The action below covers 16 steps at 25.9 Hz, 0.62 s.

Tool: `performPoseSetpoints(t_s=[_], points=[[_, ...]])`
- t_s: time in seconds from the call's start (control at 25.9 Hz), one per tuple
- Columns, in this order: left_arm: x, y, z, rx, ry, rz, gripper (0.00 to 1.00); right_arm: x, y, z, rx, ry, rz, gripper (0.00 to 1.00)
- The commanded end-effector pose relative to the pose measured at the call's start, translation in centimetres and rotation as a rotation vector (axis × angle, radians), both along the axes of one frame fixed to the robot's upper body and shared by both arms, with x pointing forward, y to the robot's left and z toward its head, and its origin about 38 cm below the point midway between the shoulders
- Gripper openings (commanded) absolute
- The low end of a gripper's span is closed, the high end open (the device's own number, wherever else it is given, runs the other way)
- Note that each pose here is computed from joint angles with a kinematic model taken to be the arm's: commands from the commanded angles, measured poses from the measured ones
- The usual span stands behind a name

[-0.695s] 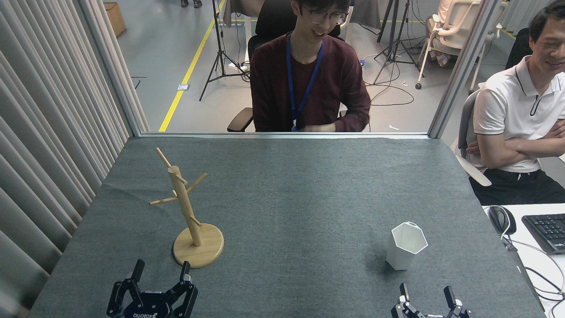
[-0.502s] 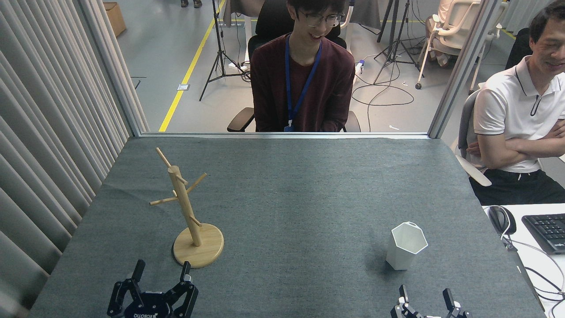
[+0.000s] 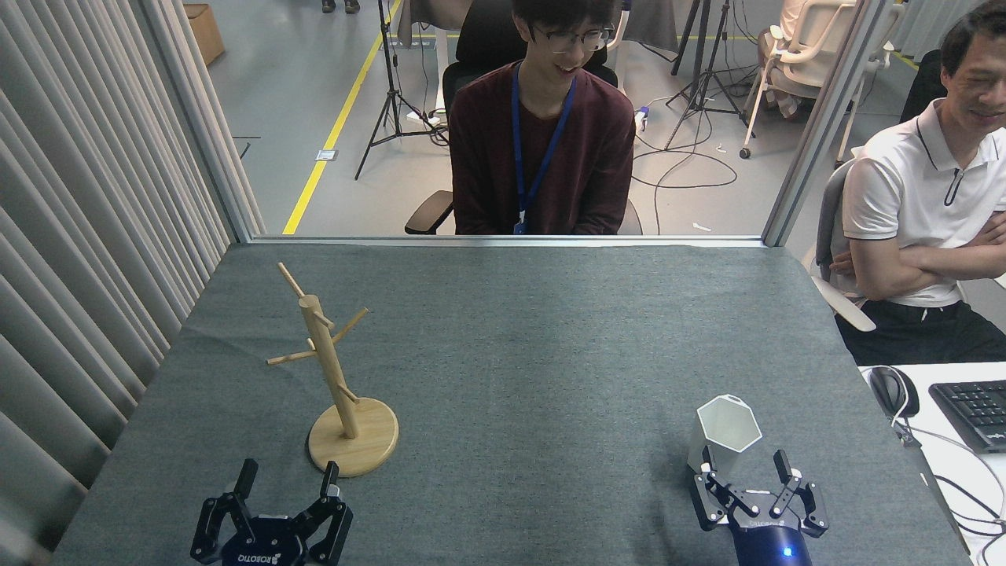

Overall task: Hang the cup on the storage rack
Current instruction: 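Reach the right gripper to the white hexagonal cup and grasp it, then lift the cup with the right gripper and carry it toward the left gripper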

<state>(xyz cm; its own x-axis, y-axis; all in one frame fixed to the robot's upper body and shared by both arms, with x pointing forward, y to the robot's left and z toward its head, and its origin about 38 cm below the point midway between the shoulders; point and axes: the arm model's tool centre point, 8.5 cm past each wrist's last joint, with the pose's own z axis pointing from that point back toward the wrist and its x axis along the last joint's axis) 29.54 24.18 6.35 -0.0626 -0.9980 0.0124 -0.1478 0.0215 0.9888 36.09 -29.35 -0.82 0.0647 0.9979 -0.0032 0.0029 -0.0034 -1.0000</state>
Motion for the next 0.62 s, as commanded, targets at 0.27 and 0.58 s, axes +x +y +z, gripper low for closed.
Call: performPoseSetpoints(t_s=[0.27,0.58], points=[[-0.2,0.3,-0.1,0.004,0.005,0.004,1.0,2.4,1.0,-0.2,-0.008,0.016,0.039,0.99],[0.0,0.2,0.0,0.004,0.0,0.004,1.0,3.5,0.8,-0.6,-0.004,0.033,0.032,0.99]])
